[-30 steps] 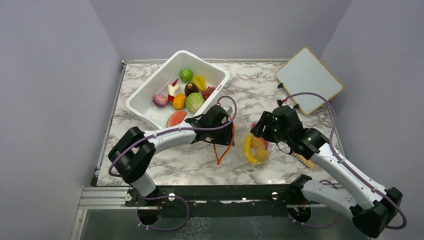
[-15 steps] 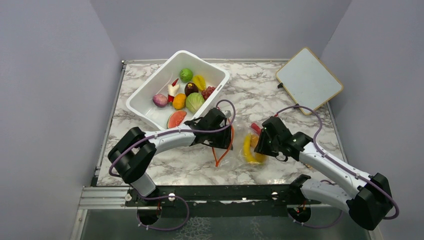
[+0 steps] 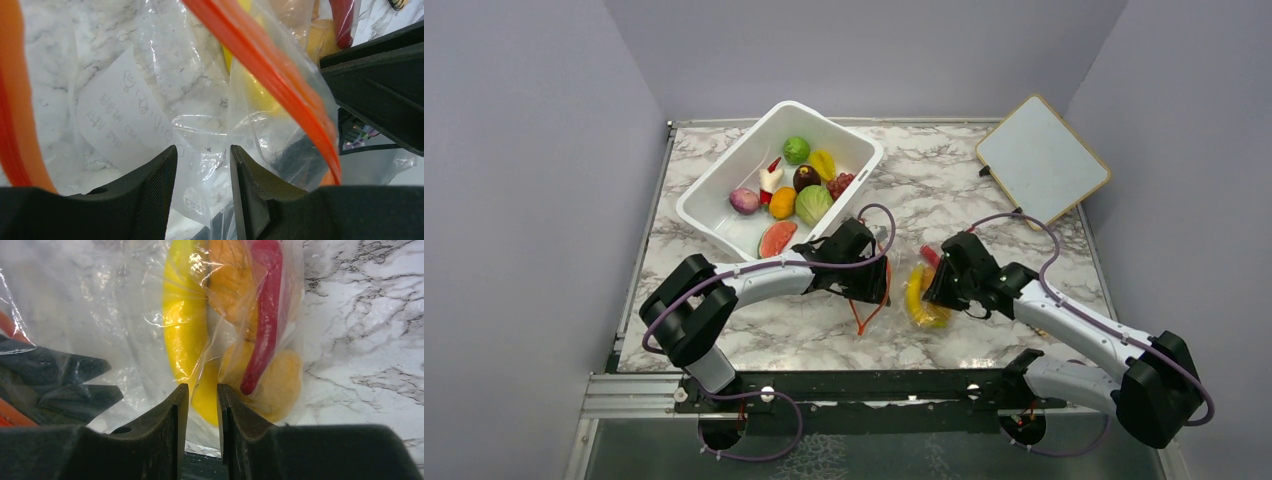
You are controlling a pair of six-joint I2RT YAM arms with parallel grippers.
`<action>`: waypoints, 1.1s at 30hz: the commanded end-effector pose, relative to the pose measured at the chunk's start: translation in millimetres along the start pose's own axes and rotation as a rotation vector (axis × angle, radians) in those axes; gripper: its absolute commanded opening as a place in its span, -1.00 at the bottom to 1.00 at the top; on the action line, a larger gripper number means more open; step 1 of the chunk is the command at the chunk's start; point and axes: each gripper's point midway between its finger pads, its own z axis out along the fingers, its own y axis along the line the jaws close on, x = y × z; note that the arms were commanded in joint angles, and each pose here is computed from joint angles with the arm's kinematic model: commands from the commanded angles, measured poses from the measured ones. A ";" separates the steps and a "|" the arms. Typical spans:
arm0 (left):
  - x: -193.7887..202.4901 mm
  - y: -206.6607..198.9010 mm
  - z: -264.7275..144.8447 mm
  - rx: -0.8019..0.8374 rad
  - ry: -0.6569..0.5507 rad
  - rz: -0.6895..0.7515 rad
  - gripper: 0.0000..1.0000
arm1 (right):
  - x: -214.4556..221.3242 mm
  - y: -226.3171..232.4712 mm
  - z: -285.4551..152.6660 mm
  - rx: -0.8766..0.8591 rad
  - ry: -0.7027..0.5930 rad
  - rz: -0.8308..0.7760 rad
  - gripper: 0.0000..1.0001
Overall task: Open the zip-top bag and remove the fake food
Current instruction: Pick up the fake fruit from the zipper food storage bag.
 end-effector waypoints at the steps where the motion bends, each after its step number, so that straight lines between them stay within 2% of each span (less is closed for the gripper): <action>1: -11.5 -17.4 -11.1 0.048 -0.029 0.045 -0.09 | 12.4 -39.0 -2.9 0.189 0.046 -0.015 -0.42; 7: -17.2 -20.0 -8.4 0.065 -0.068 0.018 -0.09 | -5.1 -2.5 -25.0 0.023 0.009 -0.085 -0.44; 12: -20.4 -17.4 -0.4 0.060 -0.081 -0.003 -0.10 | -5.8 -0.5 -25.9 -0.026 -0.018 -0.123 -0.50; 18: -10.2 -4.5 8.1 0.030 -0.057 -0.006 -0.11 | 23.5 -25.8 6.6 0.067 0.094 -0.104 -0.58; 22: -5.3 8.2 15.7 -0.021 -0.026 0.001 -0.12 | 27.1 -41.9 20.5 0.161 0.107 -0.092 -0.62; 25: -6.1 9.3 18.3 -0.028 -0.025 -0.007 -0.13 | 30.2 -42.5 26.1 0.167 0.127 -0.095 -0.62; 33: -13.4 9.9 22.8 -0.038 -0.049 -0.020 -0.14 | 41.6 3.7 29.7 -0.110 0.174 -0.091 -0.62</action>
